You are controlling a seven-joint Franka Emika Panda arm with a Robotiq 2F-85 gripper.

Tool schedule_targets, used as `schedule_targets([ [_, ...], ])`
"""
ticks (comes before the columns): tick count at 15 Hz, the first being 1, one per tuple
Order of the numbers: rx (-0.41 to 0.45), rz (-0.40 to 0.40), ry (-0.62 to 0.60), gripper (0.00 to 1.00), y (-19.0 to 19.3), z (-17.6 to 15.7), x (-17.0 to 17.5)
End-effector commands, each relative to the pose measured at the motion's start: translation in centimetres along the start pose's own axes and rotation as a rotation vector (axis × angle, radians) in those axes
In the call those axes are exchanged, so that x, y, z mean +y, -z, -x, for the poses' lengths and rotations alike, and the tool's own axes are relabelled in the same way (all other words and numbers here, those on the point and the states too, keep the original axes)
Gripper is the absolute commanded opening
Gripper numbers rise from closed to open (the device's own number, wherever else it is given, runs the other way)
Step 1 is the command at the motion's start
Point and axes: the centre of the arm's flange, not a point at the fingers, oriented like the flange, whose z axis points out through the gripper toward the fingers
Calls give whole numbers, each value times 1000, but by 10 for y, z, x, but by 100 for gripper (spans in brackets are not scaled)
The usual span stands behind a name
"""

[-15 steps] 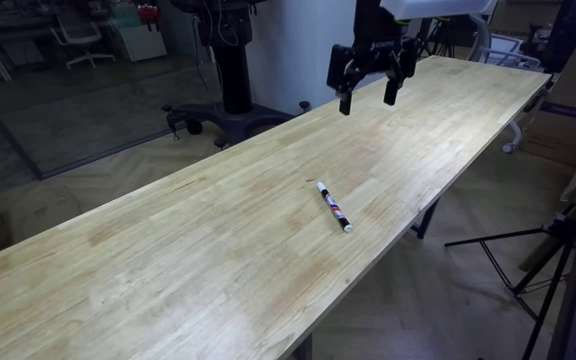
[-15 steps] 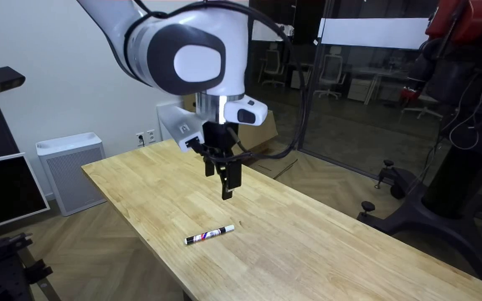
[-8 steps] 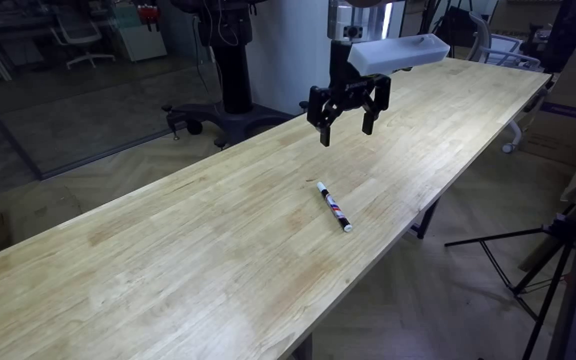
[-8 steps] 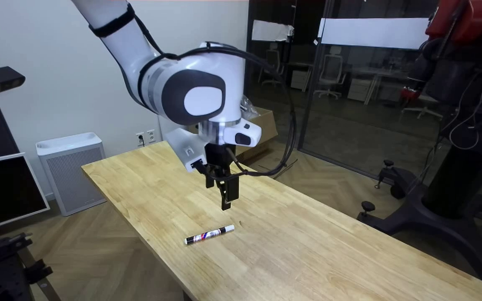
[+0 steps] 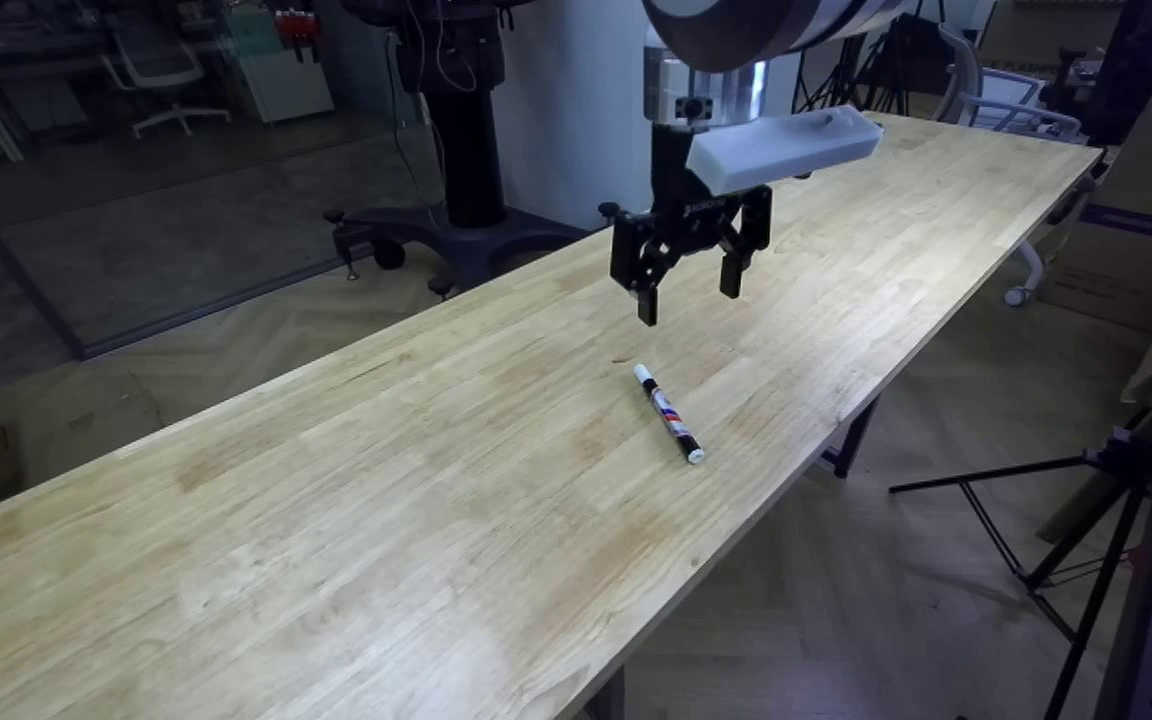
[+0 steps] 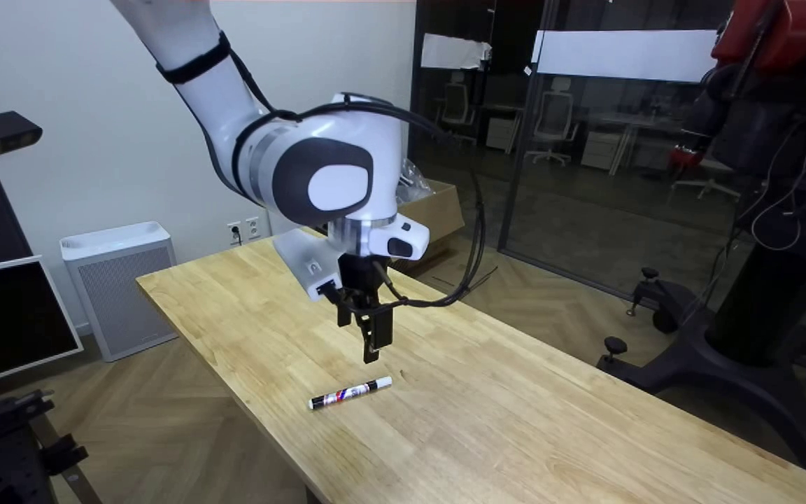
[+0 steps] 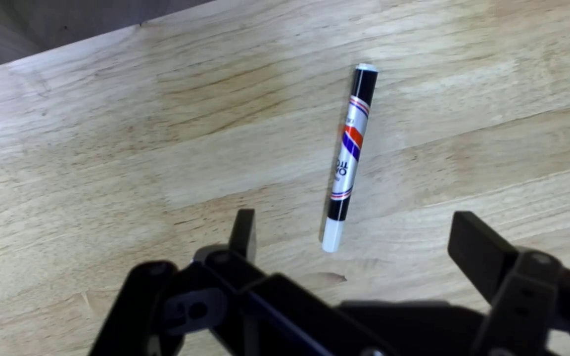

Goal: Move the marker to the center of the table

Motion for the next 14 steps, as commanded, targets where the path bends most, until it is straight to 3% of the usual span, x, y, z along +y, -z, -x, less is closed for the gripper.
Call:
schedule_targets([
  [1, -28, 3, -16, 100, -37, -12, -17],
  [12, -101, 7, 4, 100, -119, -36, -35],
  [13, -103, 7, 1, 81, -123, -37, -36],
  [14, -104, 4, 1, 74, -127, -38, -37],
])
